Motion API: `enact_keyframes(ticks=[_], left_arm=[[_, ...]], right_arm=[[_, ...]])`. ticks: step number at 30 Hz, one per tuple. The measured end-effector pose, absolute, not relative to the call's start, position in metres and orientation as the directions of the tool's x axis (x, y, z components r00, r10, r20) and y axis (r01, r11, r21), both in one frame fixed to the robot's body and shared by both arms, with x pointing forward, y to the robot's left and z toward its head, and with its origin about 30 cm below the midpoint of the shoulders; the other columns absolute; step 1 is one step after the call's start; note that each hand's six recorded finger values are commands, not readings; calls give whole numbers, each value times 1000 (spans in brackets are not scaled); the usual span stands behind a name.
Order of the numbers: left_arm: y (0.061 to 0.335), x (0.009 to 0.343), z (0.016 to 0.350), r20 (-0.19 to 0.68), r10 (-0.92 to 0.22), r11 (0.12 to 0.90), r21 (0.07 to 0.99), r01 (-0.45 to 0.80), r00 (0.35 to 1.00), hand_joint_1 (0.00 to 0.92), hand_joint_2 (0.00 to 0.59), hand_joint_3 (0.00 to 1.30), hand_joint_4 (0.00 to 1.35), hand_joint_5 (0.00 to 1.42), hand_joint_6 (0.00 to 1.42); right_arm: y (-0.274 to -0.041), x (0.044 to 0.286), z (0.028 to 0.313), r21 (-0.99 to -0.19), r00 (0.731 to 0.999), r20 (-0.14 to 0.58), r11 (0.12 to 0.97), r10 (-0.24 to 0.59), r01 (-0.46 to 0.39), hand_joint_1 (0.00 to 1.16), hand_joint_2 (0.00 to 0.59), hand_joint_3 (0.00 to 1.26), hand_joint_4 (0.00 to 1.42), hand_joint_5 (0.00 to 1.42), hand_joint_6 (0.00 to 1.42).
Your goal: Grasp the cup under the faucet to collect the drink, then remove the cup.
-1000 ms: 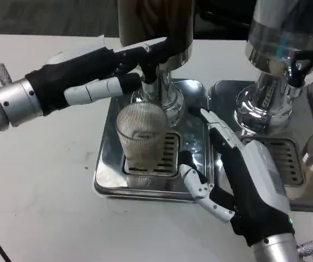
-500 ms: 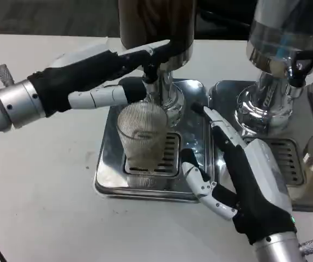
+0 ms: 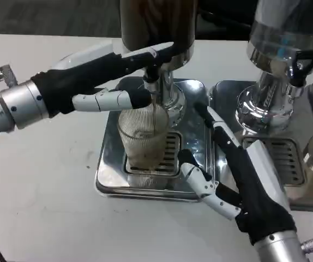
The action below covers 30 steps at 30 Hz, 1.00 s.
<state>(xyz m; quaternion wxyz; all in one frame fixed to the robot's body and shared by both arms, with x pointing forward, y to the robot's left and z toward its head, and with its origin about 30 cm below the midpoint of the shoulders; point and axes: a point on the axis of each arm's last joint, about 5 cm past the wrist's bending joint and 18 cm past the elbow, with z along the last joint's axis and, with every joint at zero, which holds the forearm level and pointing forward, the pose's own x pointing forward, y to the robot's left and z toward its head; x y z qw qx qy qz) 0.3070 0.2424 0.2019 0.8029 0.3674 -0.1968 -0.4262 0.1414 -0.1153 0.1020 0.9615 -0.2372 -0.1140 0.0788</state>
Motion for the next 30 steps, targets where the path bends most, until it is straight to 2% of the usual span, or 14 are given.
enact_keyframes(ticks=[7,9,14,30], left_arm=[[242,307,202,3,-829,365,761,537,559,0,46,76,0,44,0],[242,307,202,3,-830,364,761,537,558,0,45,76,0,44,0],[242,307,202,5,-829,365,763,534,560,0,44,76,0,44,0],[243,306,203,8,-827,363,772,523,563,0,44,76,0,45,0]], right_arm=[[-118,145,100,-416,958,157,896,241,-157,520,314,74,76,122,177],[-119,146,100,-391,956,144,903,254,-181,563,280,66,76,122,177],[-121,150,98,-377,949,114,896,295,-234,596,249,19,47,76,136],[-126,164,87,-360,945,38,887,325,-291,593,234,0,0,5,66]])
